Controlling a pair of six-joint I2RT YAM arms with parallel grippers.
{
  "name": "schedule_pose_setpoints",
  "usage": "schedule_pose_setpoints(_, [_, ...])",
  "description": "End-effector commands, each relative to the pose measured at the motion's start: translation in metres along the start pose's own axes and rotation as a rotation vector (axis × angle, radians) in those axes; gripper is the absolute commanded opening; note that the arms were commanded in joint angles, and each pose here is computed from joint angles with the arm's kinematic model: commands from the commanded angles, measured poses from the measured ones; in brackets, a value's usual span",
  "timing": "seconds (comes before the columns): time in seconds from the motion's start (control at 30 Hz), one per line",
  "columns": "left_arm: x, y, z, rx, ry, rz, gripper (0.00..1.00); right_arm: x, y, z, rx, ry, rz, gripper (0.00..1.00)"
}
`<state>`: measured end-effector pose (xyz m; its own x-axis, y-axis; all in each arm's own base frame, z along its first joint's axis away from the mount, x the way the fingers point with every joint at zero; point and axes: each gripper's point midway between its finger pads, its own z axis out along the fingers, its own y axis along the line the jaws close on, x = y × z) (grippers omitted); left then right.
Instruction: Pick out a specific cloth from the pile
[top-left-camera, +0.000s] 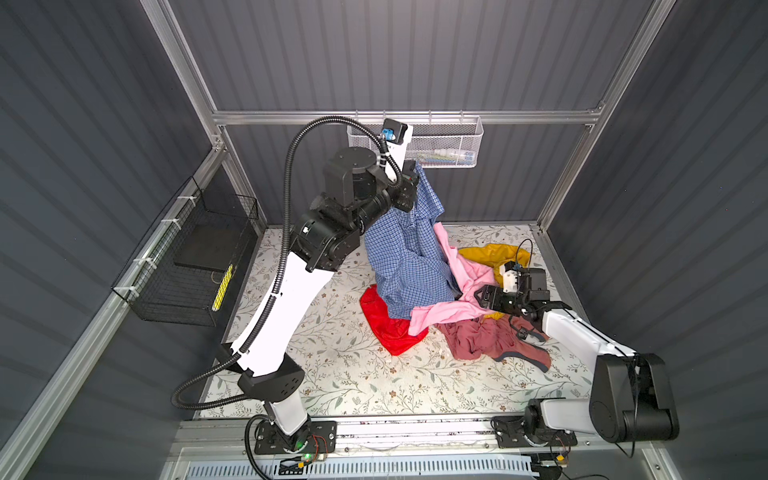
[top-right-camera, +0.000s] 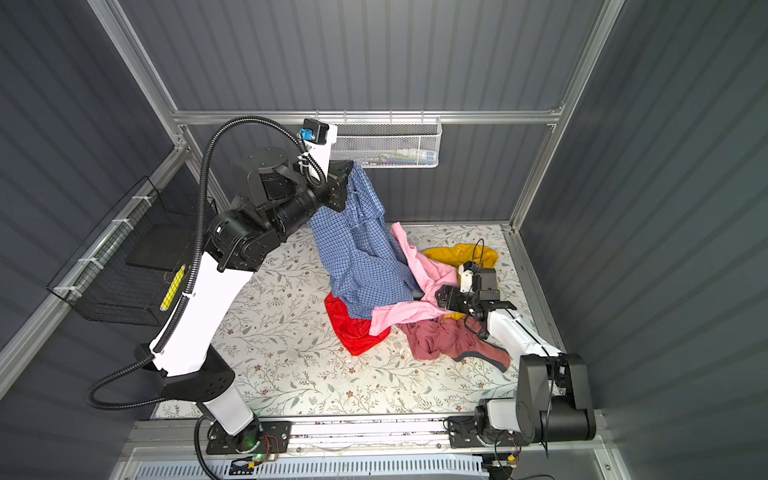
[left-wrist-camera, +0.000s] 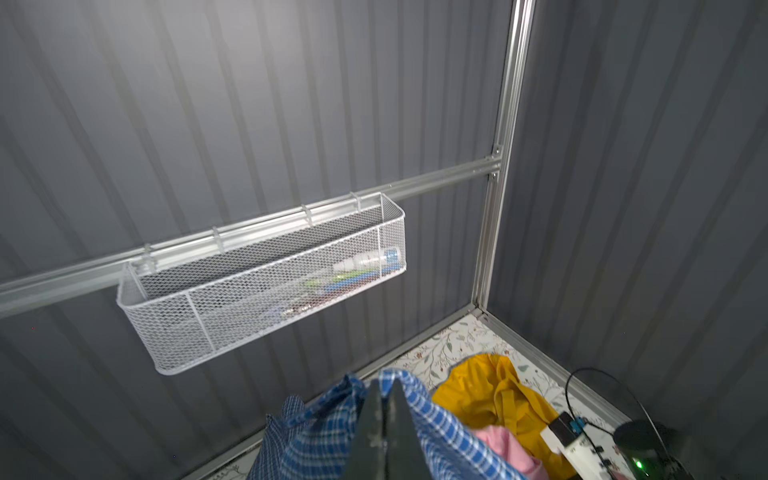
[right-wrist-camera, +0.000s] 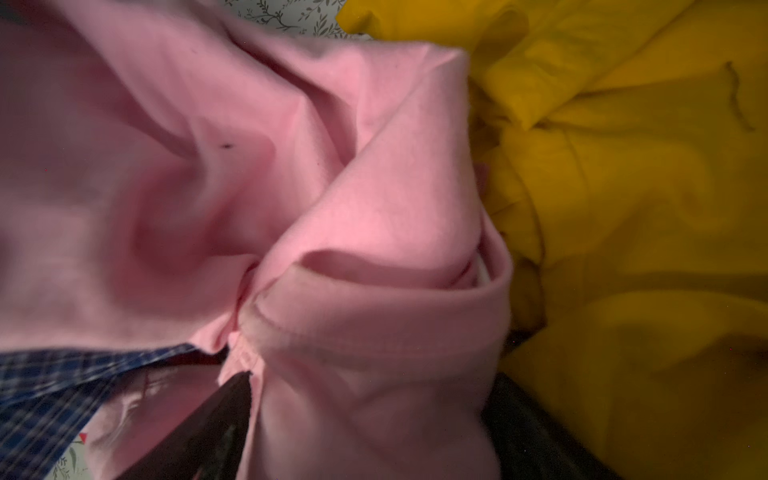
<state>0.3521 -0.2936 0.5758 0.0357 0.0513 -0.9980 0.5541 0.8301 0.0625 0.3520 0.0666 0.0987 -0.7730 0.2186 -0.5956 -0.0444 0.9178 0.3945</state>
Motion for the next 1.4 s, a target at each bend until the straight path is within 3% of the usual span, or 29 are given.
schedule_pose_setpoints(0.0, [-0.052,0.020,-0.021,-0.091,-0.169,0.024,0.00,0.004,0.003,-0.004,-0.004,0.013,-0.011,0.89])
schedule_pose_setpoints(0.43, [-0.117,0.046,-0.058,-0.244,-0.376,0.146,0.00,0.004,0.010,-0.002,-0.018,0.021,-0.040,0.89])
schedule_pose_setpoints(0.73, [-0.138,0.058,-0.074,-0.334,-0.450,0.218,0.00,0.001,0.010,-0.001,-0.012,0.020,-0.044,0.89])
schedule_pose_setpoints(1.1, [-0.192,0.064,-0.121,-0.415,-0.677,0.293,0.00,-0.003,0.011,0.000,-0.011,0.013,-0.040,0.89])
schedule_pose_setpoints(1.23, [-0.196,0.069,-0.124,-0.458,-0.681,0.327,0.00,-0.004,0.013,0.000,-0.012,0.013,-0.043,0.89])
schedule_pose_setpoints(1.37, [-0.180,0.076,-0.114,-0.505,-0.605,0.344,0.00,-0.003,0.012,0.000,-0.009,0.016,-0.043,0.89])
